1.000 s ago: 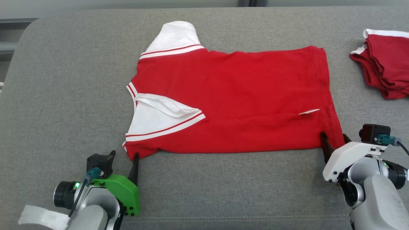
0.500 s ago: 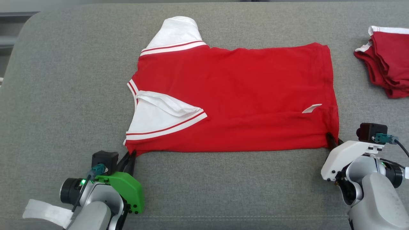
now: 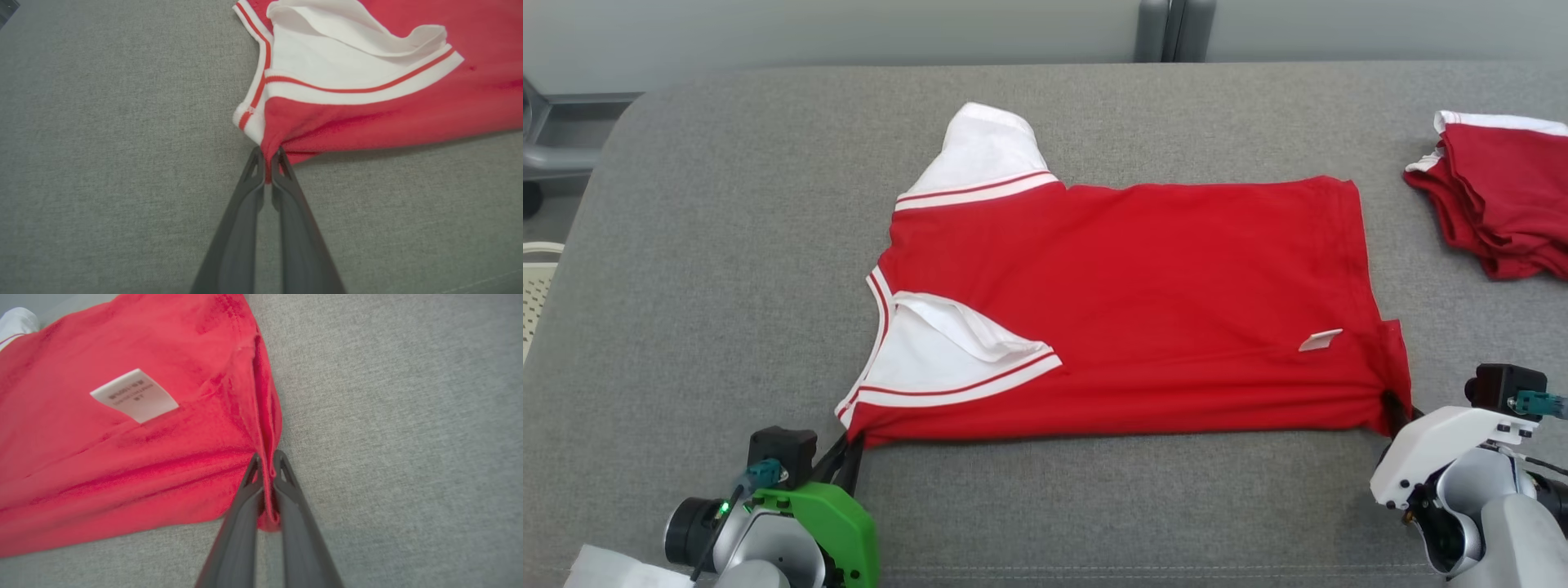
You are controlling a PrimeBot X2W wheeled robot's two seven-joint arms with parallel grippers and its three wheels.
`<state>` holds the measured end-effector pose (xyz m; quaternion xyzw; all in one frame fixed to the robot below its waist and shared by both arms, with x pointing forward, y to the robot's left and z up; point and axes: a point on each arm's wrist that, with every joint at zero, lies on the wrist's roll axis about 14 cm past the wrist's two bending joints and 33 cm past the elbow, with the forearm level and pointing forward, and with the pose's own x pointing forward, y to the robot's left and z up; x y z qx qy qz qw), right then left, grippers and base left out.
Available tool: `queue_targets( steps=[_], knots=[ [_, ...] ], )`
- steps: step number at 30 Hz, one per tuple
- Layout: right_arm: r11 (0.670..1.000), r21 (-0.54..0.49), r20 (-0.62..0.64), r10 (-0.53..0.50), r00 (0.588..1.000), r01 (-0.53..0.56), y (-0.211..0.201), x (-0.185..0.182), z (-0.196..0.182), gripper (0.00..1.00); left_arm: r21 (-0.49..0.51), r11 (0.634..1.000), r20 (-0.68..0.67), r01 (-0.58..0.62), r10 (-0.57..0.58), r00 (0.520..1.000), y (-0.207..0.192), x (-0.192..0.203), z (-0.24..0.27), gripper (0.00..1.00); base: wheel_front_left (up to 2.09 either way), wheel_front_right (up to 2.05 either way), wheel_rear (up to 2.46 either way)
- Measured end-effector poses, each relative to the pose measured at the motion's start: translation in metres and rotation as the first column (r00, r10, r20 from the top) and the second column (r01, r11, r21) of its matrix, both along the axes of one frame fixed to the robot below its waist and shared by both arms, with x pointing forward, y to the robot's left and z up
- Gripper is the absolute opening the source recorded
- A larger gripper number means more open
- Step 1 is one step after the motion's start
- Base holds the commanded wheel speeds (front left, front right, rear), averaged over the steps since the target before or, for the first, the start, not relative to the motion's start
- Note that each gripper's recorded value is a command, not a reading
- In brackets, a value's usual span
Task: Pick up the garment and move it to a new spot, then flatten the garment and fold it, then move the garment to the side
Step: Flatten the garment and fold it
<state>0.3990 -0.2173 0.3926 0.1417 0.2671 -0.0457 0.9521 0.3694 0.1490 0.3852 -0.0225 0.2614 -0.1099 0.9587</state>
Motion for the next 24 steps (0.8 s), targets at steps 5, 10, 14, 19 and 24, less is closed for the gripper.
queue_targets(
  steps=[5, 10, 14, 19, 24],
  knots=[
    [1.000, 0.007, 0.000, -0.014, 1.000, 0.014, -0.006, -0.015, 0.008, 0.00, -0.007, 1.000, -0.007, -0.014, 0.014, 1.000, 0.001, -0.016, 0.005, 0.00, 0.00, 0.00, 0.00],
    [0.999, 0.018, -0.025, -0.028, 0.999, 0.028, -0.012, -0.033, 0.007, 0.00, -0.001, 0.999, -0.045, -0.035, 0.035, 0.998, 0.004, -0.035, 0.000, 0.00, 0.00, 0.00, 0.00],
    [0.999, 0.022, -0.049, -0.032, 0.998, 0.033, -0.013, -0.044, 0.002, 0.00, 0.003, 0.999, -0.070, -0.048, 0.048, 0.996, 0.005, -0.048, -0.004, 0.00, 0.00, 0.00, 0.00],
    [0.999, 0.033, -0.069, -0.031, 0.997, 0.034, -0.012, -0.052, -0.004, 0.00, 0.018, 0.997, -0.094, -0.071, 0.073, 0.993, 0.008, -0.058, -0.010, 0.00, 0.00, 0.00, 0.00],
    [0.999, 0.020, -0.083, -0.037, 0.996, 0.039, -0.016, -0.058, -0.008, 1.00, 0.042, 0.996, -0.097, -0.079, 0.083, 0.992, 0.014, -0.063, -0.012, 1.00, 0.00, 0.00, 0.00]
  ],
)
